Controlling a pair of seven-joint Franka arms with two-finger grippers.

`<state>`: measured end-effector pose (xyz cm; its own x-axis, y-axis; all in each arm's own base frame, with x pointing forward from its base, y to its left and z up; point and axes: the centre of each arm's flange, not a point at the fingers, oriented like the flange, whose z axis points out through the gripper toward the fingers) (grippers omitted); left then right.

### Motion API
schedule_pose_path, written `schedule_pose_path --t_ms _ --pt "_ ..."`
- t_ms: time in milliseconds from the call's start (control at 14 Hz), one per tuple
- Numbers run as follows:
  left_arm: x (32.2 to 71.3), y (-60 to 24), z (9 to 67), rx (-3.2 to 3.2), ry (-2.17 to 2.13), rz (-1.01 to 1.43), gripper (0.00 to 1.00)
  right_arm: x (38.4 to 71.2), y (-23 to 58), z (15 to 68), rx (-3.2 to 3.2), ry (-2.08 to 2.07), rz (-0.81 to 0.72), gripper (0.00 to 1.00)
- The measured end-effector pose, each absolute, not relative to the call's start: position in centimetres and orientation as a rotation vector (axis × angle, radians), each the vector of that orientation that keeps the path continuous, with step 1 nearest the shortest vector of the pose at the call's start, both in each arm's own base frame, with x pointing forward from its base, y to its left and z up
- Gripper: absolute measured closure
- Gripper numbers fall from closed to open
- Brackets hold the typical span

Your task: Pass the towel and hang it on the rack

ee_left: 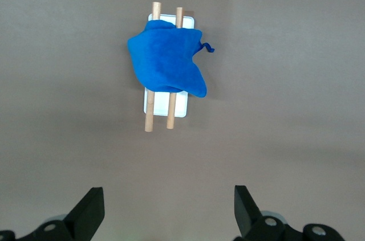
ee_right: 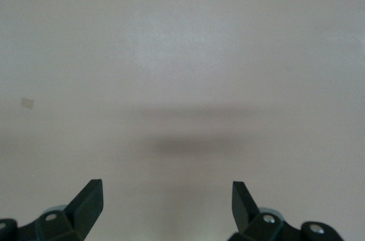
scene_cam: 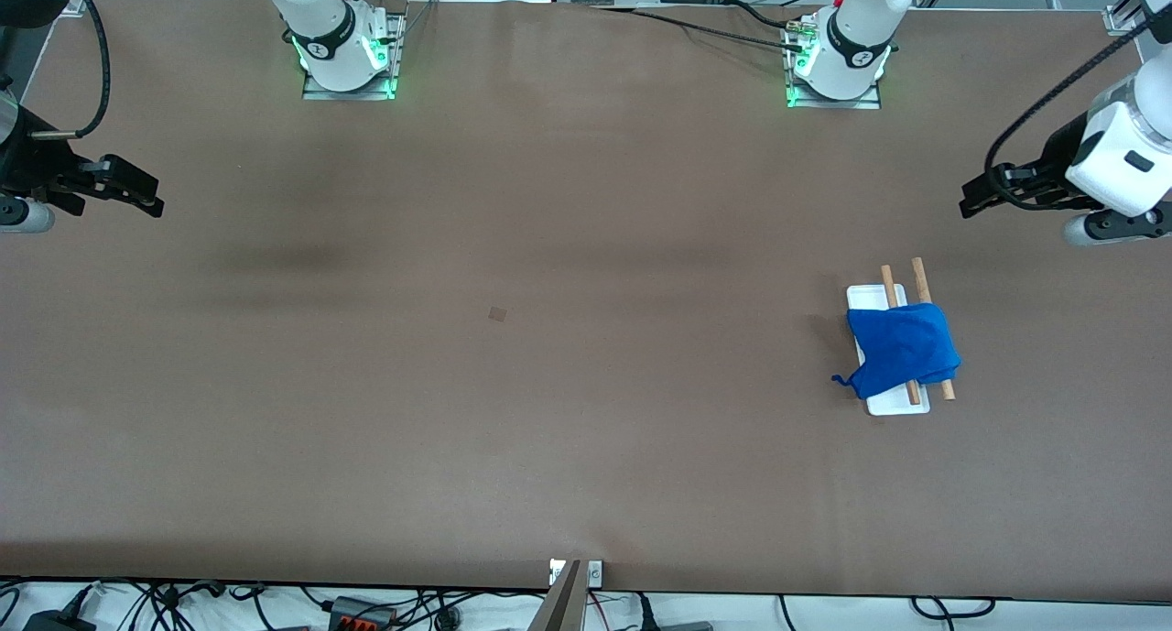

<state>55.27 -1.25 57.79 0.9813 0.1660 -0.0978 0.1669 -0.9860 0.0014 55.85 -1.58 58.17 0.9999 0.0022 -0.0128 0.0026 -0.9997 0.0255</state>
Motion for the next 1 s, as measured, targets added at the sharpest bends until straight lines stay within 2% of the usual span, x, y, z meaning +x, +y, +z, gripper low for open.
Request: schedule_pose_path --t_ms 1000 --pt "55.28 -1.49 57.55 3.118 0.252 -0.152 0.0 55.82 -1.58 58.24 3.116 0.006 -0.018 0.0"
